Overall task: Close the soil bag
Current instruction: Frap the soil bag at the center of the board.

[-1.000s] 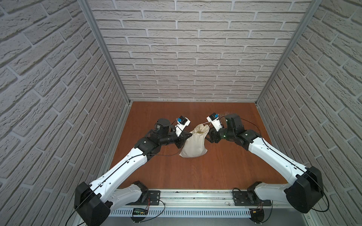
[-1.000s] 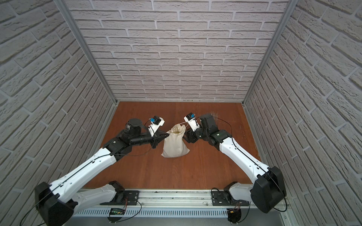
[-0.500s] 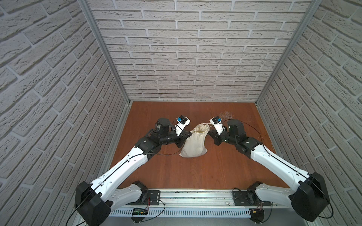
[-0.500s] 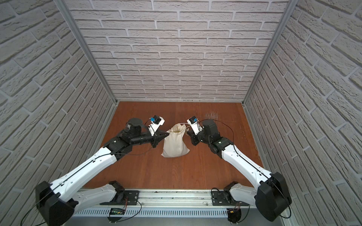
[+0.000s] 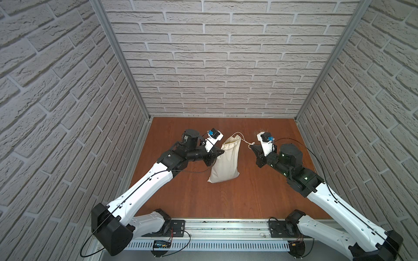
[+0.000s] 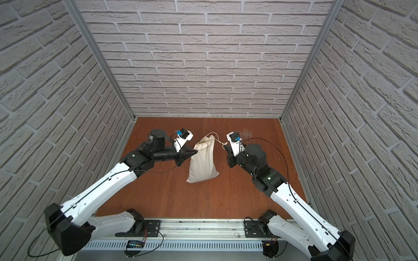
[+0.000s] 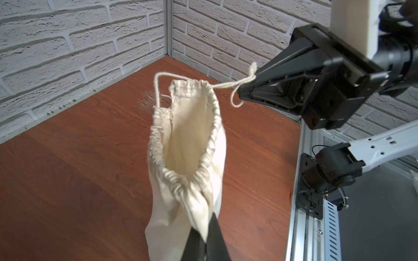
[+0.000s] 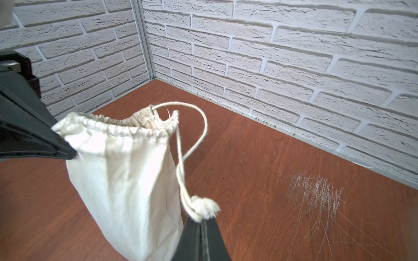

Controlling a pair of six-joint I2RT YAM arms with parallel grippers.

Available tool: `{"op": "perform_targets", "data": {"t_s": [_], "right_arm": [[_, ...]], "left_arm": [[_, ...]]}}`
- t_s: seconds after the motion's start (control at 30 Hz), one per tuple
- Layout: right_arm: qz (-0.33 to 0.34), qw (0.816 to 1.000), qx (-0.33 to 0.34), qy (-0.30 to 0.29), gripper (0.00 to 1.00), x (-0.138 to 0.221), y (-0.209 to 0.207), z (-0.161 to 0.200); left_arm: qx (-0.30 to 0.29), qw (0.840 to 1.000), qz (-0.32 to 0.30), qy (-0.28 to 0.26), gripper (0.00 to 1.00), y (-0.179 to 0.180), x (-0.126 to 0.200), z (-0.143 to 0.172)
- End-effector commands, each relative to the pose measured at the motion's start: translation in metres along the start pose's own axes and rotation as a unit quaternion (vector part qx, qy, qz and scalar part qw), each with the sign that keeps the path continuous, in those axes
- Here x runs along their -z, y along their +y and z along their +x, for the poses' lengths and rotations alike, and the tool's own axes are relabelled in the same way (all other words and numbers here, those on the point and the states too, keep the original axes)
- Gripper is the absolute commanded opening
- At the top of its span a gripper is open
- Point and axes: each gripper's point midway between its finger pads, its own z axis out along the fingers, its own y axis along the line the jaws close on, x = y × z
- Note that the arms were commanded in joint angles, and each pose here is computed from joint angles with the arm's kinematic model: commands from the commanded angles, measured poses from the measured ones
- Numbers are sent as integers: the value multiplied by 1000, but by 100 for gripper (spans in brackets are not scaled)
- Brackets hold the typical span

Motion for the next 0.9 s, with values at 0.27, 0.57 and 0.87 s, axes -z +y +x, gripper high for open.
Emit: {"op": "perform_targets", "data": {"t_s": [0.27,0.57,0.87], "right_arm": [[22,999,12,-24,3,11,-1,-24],[25,999,40,-10,3,-8,-1,-35],[53,997,45,-43,3,3,-10,-69]], "left_arm": [[-12,999,-6,-45,27,18,3,-14],[-18,998,-18,-52,63,1,12,-24],[27,996,-78,12,32,36,-23,-3]]}}
